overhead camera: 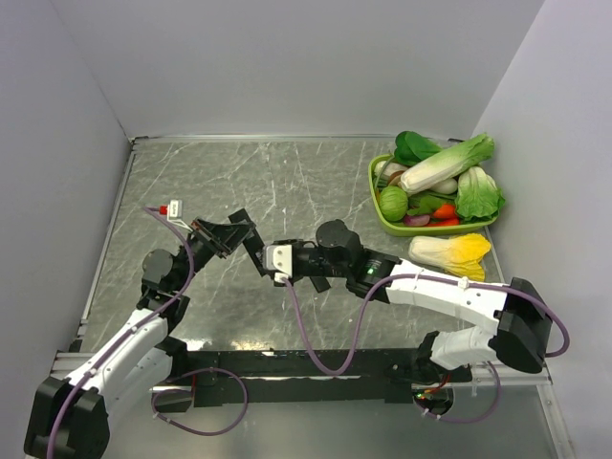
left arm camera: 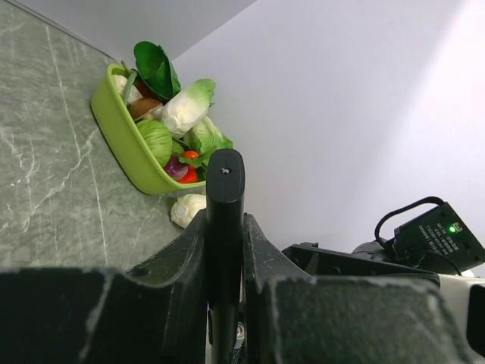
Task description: Load the batteries into the remote control
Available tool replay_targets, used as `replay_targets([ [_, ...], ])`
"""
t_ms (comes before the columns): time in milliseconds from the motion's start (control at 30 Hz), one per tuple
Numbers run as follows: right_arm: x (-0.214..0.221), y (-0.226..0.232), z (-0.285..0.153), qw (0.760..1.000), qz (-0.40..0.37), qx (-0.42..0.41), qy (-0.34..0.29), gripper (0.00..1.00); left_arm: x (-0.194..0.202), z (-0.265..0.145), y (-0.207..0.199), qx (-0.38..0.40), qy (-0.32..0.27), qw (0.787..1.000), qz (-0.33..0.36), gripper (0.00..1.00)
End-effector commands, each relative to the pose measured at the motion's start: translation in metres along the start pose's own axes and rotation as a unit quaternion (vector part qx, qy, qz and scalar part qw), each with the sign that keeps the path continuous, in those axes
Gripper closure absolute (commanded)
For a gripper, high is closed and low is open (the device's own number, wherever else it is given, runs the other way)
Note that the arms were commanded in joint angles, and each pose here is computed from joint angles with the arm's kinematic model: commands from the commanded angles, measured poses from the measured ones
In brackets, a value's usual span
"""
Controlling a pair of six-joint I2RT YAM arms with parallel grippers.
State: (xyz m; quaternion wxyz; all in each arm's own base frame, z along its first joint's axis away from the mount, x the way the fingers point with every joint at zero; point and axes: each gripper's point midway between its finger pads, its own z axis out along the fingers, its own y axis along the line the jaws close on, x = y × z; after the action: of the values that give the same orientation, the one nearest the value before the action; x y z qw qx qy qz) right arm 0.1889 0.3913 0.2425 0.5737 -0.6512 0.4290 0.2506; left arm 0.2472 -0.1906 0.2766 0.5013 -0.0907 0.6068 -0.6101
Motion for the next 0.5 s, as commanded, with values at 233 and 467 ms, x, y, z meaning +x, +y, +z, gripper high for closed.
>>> replay_targets([
  [233, -0.028, -0.015, -0.015, 0.997, 0.073, 0.014, -0.017, 0.46, -0.017, 0.002, -0.043, 0.061, -0.020, 0.998, 0.022, 0.99],
  [467, -0.055, -0.035, -0.029, 0.980, 0.191, 0.034, -0.036, 0.18, -0.016, 0.001, -0.045, 0.071, -0.021, 0.997, 0.033, 0.99],
])
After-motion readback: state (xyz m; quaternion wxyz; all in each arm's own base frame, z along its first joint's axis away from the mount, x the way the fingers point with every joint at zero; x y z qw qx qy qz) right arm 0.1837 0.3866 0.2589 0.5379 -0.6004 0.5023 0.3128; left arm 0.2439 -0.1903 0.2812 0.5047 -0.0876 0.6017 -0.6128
